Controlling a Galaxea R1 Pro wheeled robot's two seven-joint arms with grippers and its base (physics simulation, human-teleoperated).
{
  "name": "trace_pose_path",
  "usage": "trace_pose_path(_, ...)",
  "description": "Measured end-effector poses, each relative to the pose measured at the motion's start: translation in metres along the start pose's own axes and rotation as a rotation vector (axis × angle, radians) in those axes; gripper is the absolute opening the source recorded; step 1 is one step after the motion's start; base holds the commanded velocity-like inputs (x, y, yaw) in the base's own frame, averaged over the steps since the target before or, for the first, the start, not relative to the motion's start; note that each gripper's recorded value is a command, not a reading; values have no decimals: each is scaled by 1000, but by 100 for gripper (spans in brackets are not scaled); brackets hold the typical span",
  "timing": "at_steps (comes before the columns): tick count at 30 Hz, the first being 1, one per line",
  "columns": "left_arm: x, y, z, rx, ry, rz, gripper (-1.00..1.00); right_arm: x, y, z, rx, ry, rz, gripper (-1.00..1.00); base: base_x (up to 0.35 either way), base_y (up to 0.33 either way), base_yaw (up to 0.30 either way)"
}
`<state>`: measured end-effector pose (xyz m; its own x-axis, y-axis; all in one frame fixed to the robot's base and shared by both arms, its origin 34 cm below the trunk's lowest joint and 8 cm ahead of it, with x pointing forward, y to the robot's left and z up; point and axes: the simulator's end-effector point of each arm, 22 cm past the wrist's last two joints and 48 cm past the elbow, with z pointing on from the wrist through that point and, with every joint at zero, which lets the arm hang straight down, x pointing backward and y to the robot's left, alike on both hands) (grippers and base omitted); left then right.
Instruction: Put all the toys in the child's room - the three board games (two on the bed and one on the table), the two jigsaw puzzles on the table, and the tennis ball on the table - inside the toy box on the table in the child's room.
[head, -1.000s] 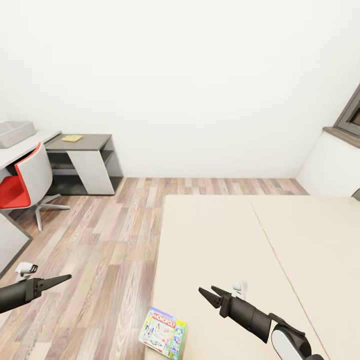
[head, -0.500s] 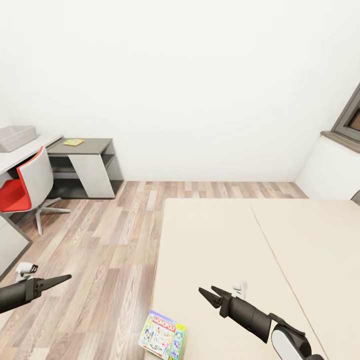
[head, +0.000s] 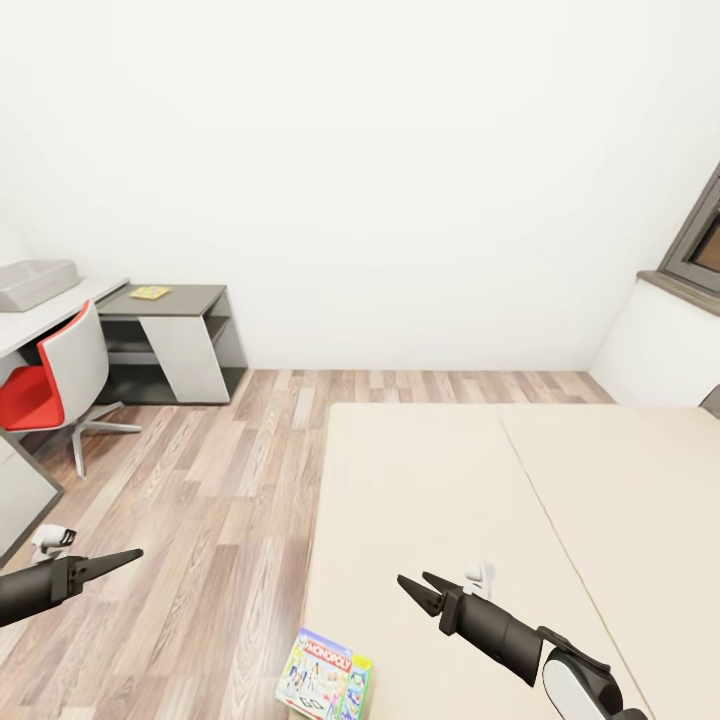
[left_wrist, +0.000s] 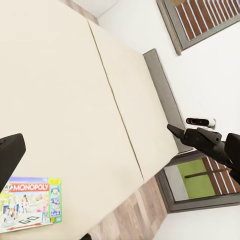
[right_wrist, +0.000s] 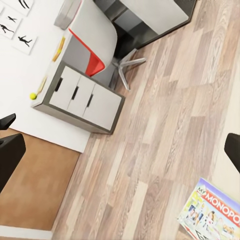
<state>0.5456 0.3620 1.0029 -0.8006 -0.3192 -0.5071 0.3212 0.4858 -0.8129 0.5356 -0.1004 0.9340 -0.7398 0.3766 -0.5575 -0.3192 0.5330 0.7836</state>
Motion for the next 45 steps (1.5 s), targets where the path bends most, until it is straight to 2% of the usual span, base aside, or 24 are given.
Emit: trace_pose_path(45,-14,-22,-9,8,-32,57,100,-20,22,-6,-26,-38,-52,100,0,0,13)
